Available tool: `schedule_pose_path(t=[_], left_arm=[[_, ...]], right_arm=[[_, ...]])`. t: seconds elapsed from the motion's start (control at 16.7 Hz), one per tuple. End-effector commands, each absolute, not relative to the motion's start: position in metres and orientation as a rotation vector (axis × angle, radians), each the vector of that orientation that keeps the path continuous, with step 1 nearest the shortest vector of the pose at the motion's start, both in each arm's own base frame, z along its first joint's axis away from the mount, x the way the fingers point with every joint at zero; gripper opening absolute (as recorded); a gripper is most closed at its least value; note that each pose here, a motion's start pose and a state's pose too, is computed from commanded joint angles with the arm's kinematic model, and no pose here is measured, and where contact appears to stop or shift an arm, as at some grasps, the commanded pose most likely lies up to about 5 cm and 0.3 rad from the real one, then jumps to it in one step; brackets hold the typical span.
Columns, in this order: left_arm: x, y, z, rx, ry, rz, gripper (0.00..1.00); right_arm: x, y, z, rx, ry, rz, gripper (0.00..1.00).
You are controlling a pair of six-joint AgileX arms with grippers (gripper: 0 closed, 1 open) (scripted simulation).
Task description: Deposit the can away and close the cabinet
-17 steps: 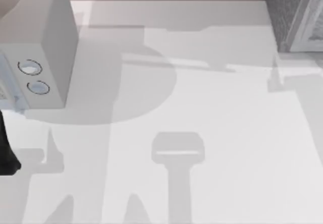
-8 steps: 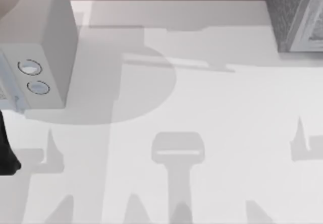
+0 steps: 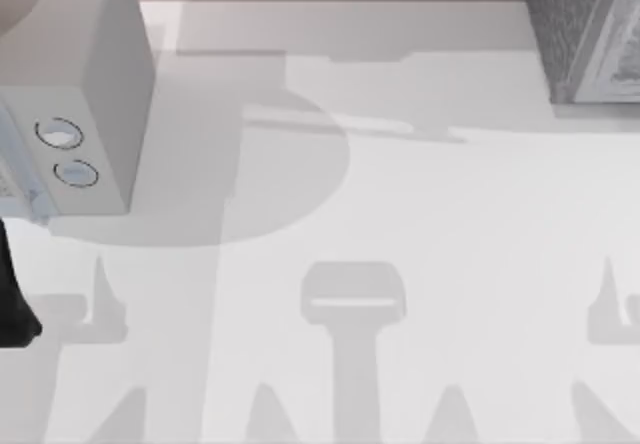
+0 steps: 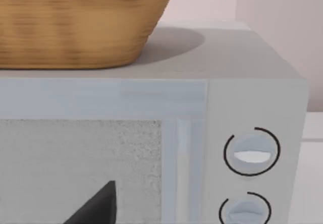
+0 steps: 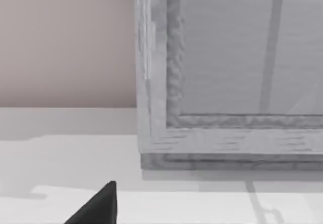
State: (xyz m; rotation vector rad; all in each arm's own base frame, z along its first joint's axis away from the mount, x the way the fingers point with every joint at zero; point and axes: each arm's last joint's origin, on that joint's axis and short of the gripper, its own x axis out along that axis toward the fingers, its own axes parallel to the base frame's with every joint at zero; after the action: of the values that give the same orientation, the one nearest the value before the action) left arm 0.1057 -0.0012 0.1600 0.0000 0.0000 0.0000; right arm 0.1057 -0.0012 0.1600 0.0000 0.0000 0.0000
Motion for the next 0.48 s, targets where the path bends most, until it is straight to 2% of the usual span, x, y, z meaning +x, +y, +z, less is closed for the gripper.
schedule_pose_path(t=[0.48], left_arm=[[0.106,-0.001,0.16,0.0,0.0,0.0,1.0]], right_arm=[[0.11,-0.009,0.178,-0.013,-0.042,-0.023,1.0]])
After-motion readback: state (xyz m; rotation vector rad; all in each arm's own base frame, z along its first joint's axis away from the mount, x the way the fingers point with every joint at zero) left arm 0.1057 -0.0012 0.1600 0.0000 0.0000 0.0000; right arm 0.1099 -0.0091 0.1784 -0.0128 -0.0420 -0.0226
